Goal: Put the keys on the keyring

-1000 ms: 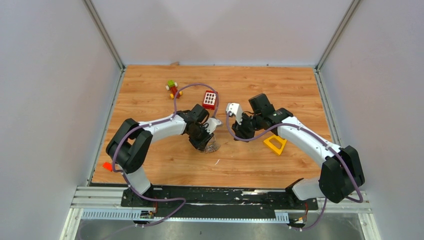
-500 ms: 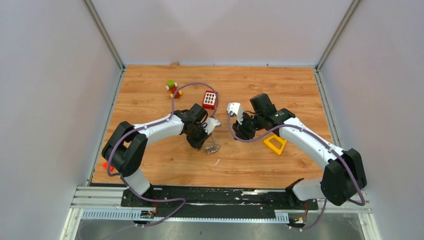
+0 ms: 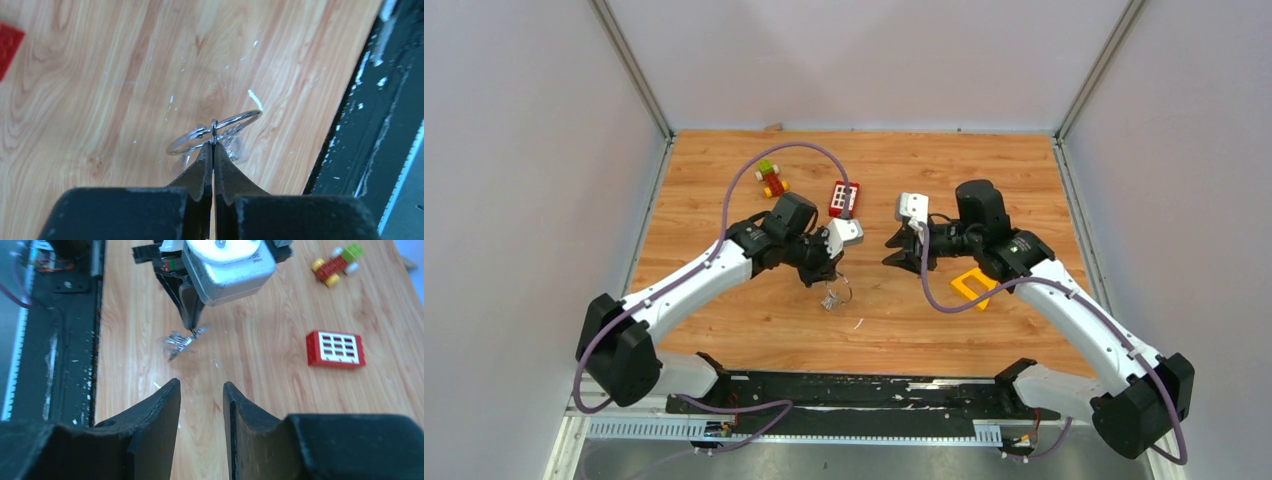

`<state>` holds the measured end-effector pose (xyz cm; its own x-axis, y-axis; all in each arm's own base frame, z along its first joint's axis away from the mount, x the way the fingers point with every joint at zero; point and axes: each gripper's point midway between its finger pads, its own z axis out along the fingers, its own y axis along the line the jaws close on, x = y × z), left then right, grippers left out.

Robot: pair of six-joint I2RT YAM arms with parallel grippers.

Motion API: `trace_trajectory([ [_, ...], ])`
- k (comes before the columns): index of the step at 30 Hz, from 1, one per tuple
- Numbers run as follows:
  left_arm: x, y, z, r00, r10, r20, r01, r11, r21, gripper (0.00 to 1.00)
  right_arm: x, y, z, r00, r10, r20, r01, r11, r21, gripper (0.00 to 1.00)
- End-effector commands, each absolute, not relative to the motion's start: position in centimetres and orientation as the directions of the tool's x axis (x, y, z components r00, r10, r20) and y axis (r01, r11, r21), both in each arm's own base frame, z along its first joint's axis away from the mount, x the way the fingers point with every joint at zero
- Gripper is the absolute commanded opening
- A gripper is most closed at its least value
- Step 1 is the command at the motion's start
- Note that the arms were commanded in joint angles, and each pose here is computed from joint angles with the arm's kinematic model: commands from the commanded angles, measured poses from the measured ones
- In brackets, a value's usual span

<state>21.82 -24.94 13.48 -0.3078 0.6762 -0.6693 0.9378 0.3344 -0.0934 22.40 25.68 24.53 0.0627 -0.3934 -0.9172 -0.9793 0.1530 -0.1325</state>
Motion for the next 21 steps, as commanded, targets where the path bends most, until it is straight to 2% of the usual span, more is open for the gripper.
trace_trajectory([
  [1,21.0,-27.6,18.5,-0.185,0.565,-0.804,0.974,0.212,-0.075,0.00,20.0,27.8,25.7,0.078,-0.267,-0.961,-0.997,-0.019,-0.075,0.38],
  [13,20.7,-28.9,20.6,-0.221,0.499,-0.838,0.970,0.201,-0.136,0.00,19.4,30.1,22.4,-0.024,-0.284,-0.958,-0.995,-0.084,0.050,0.44],
  [21,20.4,-28.8,21.4,-0.168,0.464,-0.870,0.979,0.179,-0.093,0.00,20.3,30.6,22.7,-0.005,-0.264,-0.965,-0.998,-0.055,0.020,0.44],
])
